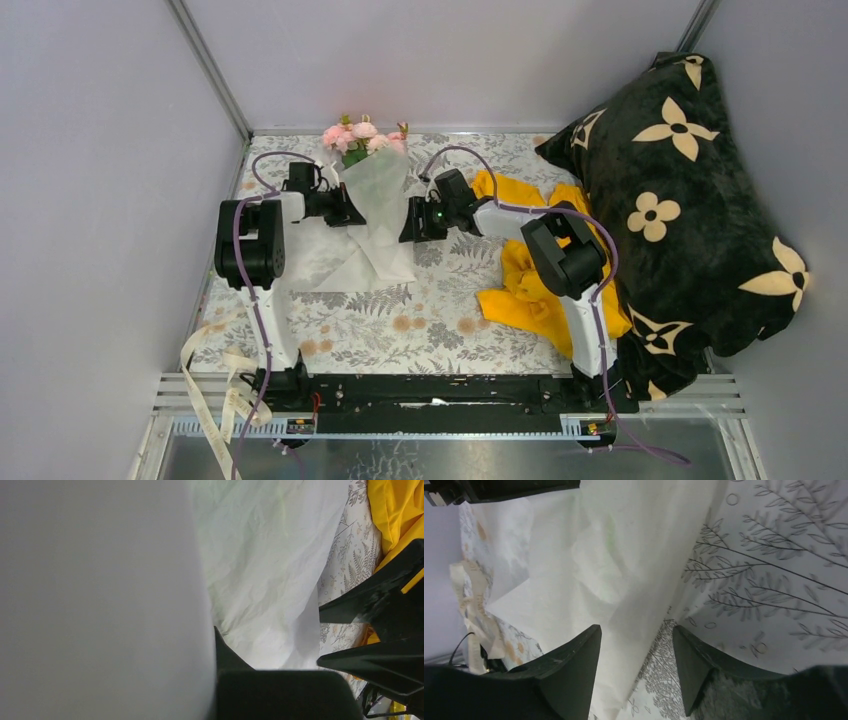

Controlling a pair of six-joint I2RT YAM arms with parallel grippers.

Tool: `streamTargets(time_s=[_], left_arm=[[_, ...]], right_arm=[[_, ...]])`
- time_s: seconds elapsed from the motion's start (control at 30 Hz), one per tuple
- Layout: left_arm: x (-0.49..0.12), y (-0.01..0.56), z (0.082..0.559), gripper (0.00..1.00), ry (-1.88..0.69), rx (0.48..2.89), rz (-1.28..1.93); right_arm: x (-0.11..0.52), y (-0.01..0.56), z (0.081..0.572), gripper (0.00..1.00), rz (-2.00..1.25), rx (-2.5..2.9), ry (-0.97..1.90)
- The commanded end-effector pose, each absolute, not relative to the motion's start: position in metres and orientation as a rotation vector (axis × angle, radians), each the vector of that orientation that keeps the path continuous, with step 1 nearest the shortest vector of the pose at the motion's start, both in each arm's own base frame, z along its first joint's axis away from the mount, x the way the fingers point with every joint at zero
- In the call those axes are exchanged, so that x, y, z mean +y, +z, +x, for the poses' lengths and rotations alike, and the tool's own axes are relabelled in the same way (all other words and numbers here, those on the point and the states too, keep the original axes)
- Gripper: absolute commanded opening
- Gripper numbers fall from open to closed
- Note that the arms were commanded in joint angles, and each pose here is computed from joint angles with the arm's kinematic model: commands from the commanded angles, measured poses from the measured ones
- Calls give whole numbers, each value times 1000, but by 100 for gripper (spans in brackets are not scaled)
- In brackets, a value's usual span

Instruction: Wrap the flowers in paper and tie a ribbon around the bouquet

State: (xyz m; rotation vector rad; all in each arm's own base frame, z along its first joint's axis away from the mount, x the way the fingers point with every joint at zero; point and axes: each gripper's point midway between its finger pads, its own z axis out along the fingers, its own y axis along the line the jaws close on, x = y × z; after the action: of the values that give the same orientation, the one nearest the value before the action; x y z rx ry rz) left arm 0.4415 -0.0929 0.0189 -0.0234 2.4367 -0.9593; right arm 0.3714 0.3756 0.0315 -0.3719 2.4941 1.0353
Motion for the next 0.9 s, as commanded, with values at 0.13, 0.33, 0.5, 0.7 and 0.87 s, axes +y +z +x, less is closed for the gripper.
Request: streamTargets(time_s=[0.13, 0.33, 0.5, 0.7, 0.87], left_arm=[[-80, 4, 435, 0, -869, 2488, -18], [-96, 7, 437, 0, -896, 2482, 34], [-138, 16, 438, 0, -968, 2469, 160], [-172, 14, 423, 0, -1035, 2490, 259], [-167, 0, 413, 0, -1004, 2547, 264]], right_arm=[[405, 31, 371, 18, -278, 2467, 1289], [373, 44, 368, 0, -174, 2443, 1212], [329, 38, 326, 0, -126, 2488, 1089], [283, 22, 264, 0, -23, 2593, 1018], [276, 20, 247, 21, -64, 2659, 1016]])
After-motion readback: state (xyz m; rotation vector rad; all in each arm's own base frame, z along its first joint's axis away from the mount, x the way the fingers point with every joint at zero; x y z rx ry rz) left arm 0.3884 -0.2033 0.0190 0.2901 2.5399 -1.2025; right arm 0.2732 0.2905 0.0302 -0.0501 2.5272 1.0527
